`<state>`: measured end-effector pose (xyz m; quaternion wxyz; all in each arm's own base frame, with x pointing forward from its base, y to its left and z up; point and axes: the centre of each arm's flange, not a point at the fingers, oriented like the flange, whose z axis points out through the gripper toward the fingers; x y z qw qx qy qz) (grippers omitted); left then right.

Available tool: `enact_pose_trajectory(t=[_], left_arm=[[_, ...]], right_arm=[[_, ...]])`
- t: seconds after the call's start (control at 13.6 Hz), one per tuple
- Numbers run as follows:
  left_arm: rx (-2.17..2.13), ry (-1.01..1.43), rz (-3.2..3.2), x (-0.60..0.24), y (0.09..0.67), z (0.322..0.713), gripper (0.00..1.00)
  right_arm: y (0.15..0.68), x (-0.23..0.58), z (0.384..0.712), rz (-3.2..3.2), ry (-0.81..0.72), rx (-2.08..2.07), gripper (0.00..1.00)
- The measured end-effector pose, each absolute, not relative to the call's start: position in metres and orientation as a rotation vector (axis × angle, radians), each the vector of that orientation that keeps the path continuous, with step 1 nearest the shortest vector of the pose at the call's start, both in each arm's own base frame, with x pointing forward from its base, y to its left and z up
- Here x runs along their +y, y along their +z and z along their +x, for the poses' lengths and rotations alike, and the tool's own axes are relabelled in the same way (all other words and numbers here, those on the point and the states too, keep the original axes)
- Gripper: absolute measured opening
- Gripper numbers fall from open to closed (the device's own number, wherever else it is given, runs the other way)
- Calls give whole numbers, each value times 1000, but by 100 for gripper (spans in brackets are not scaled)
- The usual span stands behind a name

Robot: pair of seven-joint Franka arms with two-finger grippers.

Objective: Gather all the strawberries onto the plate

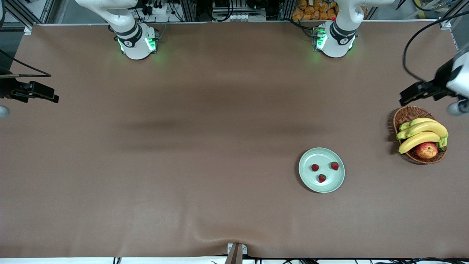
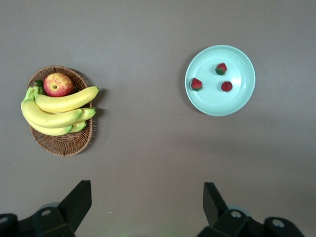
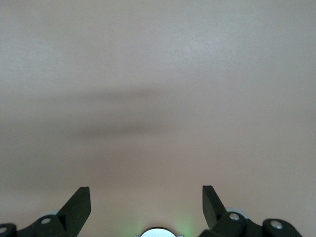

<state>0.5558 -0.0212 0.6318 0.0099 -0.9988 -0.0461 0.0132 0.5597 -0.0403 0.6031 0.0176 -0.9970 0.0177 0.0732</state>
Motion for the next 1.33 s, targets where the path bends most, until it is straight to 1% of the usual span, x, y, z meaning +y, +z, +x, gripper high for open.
enact_pose_trajectory(t=[0.37, 0.74, 1.33], left_arm=[[14, 100, -3126, -51, 633, 545, 100], [171, 68, -3125, -57, 644, 541, 100], [216, 40, -3124, -65, 653, 539, 100]], right_arm=[[603, -40, 560, -3098, 227, 55, 100], [603, -40, 560, -3097, 228, 55, 100], [600, -41, 558, -3094, 256, 56, 100]])
